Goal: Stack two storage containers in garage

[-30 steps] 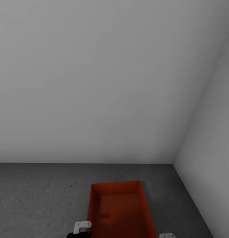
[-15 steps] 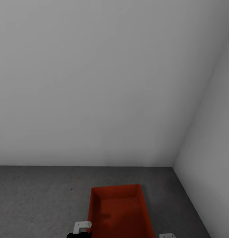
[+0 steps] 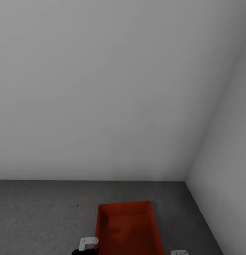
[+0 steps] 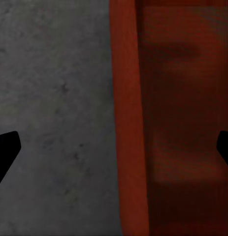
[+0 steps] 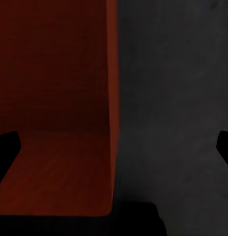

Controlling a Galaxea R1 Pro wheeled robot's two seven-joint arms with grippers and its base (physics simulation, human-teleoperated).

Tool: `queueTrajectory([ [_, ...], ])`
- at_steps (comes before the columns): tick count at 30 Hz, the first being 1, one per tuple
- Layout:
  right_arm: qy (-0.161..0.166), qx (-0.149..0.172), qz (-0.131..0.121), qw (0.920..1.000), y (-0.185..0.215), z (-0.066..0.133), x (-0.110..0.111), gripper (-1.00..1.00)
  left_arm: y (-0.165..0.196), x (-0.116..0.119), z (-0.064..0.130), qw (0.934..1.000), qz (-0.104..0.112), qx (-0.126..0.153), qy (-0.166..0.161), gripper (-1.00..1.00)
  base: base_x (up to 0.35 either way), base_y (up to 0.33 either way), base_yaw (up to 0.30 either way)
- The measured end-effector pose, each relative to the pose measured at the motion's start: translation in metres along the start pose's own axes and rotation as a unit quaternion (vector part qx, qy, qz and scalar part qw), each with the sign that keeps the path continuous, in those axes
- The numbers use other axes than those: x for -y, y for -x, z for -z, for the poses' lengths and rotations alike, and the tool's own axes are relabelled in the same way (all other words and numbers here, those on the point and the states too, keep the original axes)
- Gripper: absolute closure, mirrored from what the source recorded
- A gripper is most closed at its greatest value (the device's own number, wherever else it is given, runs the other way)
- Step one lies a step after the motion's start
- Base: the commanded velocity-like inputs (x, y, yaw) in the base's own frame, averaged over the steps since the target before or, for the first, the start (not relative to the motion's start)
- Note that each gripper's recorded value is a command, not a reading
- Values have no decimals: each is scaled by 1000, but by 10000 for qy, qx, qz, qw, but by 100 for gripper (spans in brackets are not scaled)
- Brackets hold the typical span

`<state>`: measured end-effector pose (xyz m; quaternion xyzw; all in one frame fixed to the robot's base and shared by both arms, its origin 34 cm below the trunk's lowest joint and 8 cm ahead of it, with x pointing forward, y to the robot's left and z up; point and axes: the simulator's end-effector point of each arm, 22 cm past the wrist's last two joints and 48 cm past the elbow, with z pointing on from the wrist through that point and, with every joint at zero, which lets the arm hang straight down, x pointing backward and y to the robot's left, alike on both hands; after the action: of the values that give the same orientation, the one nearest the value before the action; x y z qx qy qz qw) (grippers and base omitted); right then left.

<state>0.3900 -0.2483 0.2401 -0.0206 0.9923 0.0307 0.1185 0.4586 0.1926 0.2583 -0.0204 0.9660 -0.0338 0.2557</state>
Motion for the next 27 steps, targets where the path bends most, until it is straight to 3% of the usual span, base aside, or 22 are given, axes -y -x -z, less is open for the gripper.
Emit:
queueTrajectory([
  [27,-4,-4,0,10000,26,54,-2,-100,40,4,44,10000,-1,-2,3,-100,0,0,0],
])
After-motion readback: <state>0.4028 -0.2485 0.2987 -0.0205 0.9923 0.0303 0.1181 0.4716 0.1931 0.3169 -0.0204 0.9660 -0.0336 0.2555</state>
